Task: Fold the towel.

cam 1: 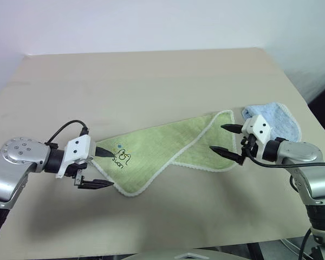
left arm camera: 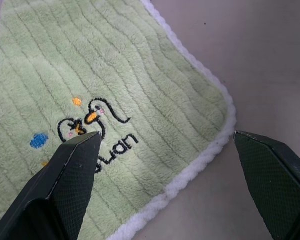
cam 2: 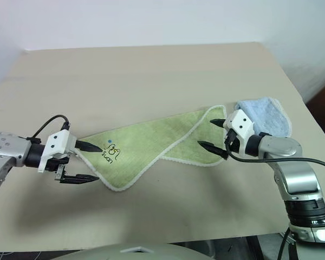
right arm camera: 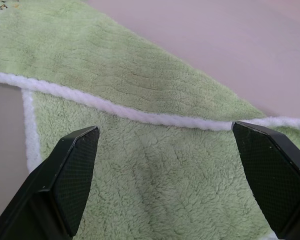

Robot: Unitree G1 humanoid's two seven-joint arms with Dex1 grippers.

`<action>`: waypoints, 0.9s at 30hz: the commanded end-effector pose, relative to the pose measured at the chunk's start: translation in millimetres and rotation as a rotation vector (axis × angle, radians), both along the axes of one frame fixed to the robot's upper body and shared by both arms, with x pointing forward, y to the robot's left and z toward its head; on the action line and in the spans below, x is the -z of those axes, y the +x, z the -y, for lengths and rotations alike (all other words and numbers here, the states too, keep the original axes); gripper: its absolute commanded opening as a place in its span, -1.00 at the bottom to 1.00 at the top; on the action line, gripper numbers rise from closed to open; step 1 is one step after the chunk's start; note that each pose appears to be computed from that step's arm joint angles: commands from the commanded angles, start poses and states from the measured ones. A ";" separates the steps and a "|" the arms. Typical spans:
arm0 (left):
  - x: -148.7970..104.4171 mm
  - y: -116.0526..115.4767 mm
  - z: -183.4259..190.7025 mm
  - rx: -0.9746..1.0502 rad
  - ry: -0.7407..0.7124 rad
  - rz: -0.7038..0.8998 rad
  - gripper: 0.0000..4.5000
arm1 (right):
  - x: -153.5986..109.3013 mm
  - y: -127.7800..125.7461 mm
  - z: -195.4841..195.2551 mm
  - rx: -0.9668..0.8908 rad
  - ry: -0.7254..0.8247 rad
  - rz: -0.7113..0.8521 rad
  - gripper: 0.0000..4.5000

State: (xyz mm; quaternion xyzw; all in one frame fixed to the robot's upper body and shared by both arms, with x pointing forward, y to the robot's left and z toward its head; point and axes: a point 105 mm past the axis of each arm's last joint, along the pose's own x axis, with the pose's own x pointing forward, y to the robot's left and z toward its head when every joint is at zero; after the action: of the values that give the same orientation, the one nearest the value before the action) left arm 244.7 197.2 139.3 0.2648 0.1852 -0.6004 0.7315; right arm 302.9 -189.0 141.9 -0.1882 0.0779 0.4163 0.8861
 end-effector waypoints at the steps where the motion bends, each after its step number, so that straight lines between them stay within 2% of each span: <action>1: -7.7 -0.4 2.1 0.017 -0.004 0.032 0.98 | -6.8 -3.1 -0.5 -0.005 0.007 0.035 1.00; 13: -13.9 1.8 16.2 0.106 -0.001 0.052 0.98 | -6.4 -16.4 10.9 0.049 -0.004 0.033 1.00; 18: -6.9 -16.6 28.9 0.294 0.061 0.018 0.98 | -0.3 -20.5 12.2 0.071 -0.012 0.007 1.00; 27: 2.6 -39.9 46.7 0.469 0.078 -0.019 0.98 | -4.3 -34.5 19.3 0.112 -0.023 -0.010 1.00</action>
State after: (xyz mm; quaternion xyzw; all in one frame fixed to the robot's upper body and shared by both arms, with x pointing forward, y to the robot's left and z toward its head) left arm 210.7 154.6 135.5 0.3099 0.1578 -0.7374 0.5791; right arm 270.6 -205.6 131.1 -0.1801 0.1185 0.3742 0.9019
